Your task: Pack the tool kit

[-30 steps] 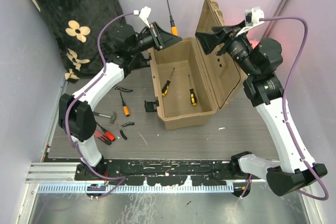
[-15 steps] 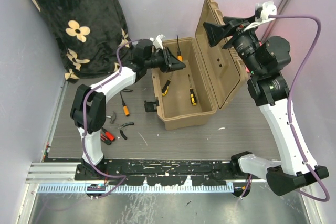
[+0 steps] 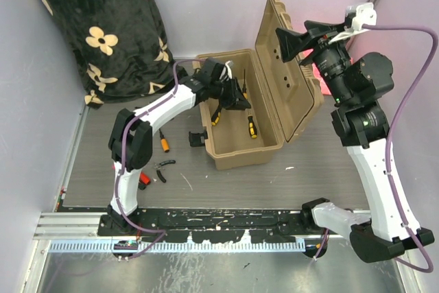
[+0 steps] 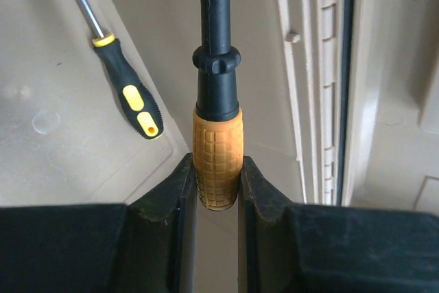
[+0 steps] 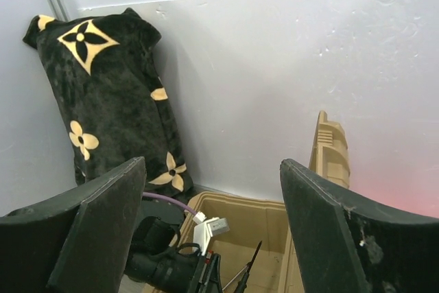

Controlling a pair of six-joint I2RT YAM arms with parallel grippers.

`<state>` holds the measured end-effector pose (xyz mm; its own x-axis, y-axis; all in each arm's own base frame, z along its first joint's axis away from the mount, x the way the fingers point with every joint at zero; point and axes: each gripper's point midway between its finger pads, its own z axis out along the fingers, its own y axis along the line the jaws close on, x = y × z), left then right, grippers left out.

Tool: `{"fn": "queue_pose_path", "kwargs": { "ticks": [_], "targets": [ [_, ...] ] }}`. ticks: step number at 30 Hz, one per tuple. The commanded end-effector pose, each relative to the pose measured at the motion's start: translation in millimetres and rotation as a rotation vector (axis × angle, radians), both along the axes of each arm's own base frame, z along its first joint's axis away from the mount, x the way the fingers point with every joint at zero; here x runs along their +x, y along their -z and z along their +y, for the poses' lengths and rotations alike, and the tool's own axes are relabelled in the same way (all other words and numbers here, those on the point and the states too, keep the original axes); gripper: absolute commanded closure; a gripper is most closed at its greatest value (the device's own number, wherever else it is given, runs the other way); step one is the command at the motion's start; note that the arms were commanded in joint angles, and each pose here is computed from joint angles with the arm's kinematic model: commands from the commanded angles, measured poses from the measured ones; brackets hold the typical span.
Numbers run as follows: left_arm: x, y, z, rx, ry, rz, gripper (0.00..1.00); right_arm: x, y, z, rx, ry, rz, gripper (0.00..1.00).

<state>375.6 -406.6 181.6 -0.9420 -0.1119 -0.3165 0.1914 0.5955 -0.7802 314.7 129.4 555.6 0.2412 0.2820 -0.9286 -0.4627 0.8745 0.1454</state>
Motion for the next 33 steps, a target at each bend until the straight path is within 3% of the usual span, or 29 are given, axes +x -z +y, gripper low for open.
{"fn": "queue_pose_path", "kwargs": {
  "ticks": [1,9,18,24,27,33],
  "targets": [
    [-1,14,2,0.136,-0.014,-0.008,1.0,-25,-36,-16,0.012,0.045,-0.102,0.16],
    [8,63,5,0.329,-0.045,-0.016,1.0,-37,-42,-21,0.006,0.052,-0.092,0.15],
    [8,90,-2,0.423,-0.046,-0.033,1.0,-49,-45,-32,-0.015,0.097,-0.09,0.1],
    [6,95,-7,0.433,-0.037,-0.044,0.67,-53,-39,-37,-0.018,0.117,-0.083,0.07],
    [7,94,-9,0.429,-0.034,-0.053,0.6,-53,-37,-38,-0.019,0.121,-0.078,0.07],
    [8,81,-8,0.427,-0.044,-0.085,0.57,-54,-36,-38,-0.02,0.121,-0.076,0.07]
  ]
}}
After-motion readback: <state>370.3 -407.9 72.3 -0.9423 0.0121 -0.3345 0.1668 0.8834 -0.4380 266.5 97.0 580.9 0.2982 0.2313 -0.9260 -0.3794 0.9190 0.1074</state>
